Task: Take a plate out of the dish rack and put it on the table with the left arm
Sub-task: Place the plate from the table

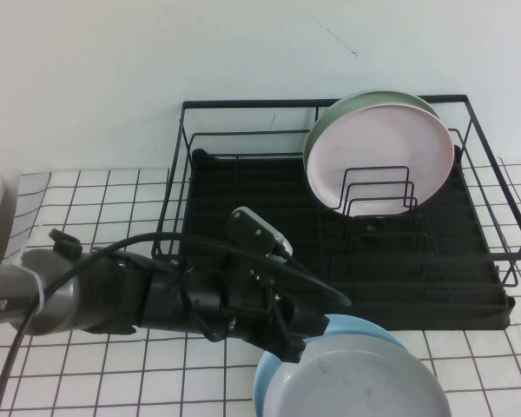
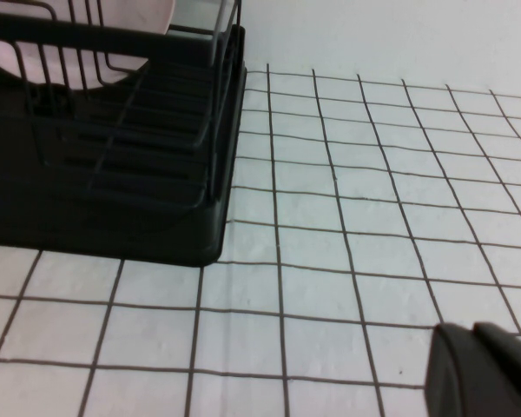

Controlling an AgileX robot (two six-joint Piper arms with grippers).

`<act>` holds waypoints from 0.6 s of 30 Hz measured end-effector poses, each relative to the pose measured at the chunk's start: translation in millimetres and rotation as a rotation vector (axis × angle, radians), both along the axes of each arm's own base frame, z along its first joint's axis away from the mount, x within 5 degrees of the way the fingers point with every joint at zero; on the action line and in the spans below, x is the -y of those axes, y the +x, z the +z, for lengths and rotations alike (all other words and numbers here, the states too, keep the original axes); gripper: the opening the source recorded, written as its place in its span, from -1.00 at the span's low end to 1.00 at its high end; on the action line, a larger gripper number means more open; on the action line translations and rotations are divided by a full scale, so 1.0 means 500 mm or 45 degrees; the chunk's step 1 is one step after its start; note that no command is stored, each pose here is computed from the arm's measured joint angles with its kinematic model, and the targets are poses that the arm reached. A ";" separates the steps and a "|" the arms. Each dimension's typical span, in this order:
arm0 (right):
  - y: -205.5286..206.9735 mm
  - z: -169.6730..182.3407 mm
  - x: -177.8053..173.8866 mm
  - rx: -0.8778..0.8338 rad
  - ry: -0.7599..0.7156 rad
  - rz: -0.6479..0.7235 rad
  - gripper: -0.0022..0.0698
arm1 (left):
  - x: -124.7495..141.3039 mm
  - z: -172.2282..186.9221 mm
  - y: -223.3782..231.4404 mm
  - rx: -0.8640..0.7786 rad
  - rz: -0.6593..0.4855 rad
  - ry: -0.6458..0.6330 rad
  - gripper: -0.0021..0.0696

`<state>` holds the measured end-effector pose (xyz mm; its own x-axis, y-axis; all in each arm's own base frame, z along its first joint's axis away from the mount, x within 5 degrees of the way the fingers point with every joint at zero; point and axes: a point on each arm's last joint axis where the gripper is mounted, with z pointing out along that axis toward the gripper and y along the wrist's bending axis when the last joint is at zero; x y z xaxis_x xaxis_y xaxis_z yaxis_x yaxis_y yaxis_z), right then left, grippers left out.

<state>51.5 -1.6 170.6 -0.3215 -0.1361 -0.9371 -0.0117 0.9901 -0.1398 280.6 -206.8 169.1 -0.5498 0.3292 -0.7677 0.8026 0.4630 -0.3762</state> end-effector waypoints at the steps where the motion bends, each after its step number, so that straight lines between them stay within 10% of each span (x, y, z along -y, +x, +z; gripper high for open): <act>1: 0.000 0.000 0.000 0.000 0.000 0.000 -0.95 | 0.000 0.000 0.000 0.000 0.000 0.000 -0.51; 6: 0.000 0.000 0.000 0.000 0.000 0.000 -0.95 | 0.003 0.005 -0.004 -0.003 -0.027 -0.029 -0.89; 18: 0.000 0.000 0.000 0.000 0.000 0.000 -0.95 | 0.064 -0.017 -0.044 0.167 -0.026 0.264 -0.94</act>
